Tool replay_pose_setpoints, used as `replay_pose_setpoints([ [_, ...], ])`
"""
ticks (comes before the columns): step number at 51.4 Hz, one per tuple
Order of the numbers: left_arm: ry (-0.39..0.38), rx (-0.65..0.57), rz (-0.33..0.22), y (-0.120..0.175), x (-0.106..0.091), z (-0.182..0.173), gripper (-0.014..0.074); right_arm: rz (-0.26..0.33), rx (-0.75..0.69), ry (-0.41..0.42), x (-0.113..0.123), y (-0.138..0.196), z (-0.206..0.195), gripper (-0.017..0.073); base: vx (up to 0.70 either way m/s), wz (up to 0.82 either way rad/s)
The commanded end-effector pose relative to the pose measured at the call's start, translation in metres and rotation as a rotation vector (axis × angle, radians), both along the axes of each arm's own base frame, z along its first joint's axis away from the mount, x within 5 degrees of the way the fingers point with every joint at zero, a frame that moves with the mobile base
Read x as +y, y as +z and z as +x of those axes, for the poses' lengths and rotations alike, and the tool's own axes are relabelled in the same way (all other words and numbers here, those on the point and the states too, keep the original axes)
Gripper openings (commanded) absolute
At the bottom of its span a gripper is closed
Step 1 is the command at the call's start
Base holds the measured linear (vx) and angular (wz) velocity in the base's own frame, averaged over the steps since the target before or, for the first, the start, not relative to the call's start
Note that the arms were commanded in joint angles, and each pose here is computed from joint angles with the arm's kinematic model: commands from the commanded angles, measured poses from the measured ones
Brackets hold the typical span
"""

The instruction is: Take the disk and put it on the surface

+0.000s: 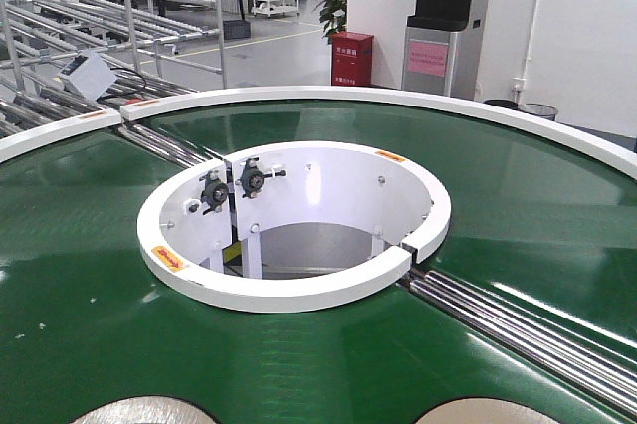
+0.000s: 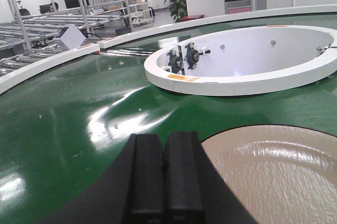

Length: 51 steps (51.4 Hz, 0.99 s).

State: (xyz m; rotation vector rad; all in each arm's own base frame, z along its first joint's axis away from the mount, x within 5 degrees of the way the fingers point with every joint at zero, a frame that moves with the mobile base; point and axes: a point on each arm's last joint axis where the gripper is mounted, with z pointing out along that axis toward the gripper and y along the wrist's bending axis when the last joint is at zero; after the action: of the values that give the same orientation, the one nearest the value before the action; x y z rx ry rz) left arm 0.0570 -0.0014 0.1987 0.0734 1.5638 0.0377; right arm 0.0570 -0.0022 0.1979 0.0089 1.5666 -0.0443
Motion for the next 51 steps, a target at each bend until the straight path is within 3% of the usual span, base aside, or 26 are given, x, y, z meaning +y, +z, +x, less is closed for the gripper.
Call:
replay_pose_setpoints([
  [1, 0.006, -0.083, -0.001, 0.004, 0.001, -0.001, 0.0008, -0.010, -0.091, 0.003, 0.001, 0.003, -0.001, -0.0009, 0.00, 0.00],
  [7, 0.010, -0.157, -0.003, 0.012, 0.001, -0.002, 0.0008, -0.011, -0.136, 0.008, 0.001, 0.007, -0.001, -0.0009, 0.00, 0.00],
  [16, 0.005, -0.506, -0.093, 0.055, 0.003, -0.015, 0.0008, -0.007, -0.364, 0.027, 0.003, 0.039, -0.008, -0.0009, 0.00, 0.00],
  [20, 0.004, -0.582, -0.090, 0.081, 0.003, -0.023, 0.0008, 0.010, -0.451, 0.023, 0.002, 0.075, -0.019, -0.0009, 0.00, 0.00],
  [25, -0.002, -0.620, -0.091, 0.123, 0.003, -0.030, 0.0008, -0.057, -0.519, 0.000, 0.002, 0.128, -0.035, -0.0009, 0.00, 0.00],
  [29, -0.004, -0.621, -0.089, 0.156, 0.002, -0.030, 0.0008, -0.094, -0.527, -0.014, 0.002, 0.166, -0.036, -0.0009, 0.00, 0.00],
  [34, -0.004, -0.590, -0.084, 0.195, 0.002, -0.012, 0.0008, -0.086, -0.485, -0.015, 0.001, 0.208, -0.020, -0.0009, 0.00, 0.00],
  [38, -0.002, -0.522, -0.077, 0.209, 0.001, 0.015, 0.0008, -0.072, -0.443, -0.011, 0.000, 0.231, 0.003, -0.0009, 0.00, 0.00],
  [44, 0.002, -0.413, -0.077, 0.214, 0.000, 0.059, 0.0008, -0.047, -0.355, -0.004, -0.001, 0.242, 0.043, -0.0009, 0.00, 0.00],
  [51, 0.005, -0.311, -0.078, 0.209, -0.001, 0.098, 0.0008, -0.013, -0.231, 0.001, -0.002, 0.230, 0.081, -0.0009, 0.00, 0.00],
])
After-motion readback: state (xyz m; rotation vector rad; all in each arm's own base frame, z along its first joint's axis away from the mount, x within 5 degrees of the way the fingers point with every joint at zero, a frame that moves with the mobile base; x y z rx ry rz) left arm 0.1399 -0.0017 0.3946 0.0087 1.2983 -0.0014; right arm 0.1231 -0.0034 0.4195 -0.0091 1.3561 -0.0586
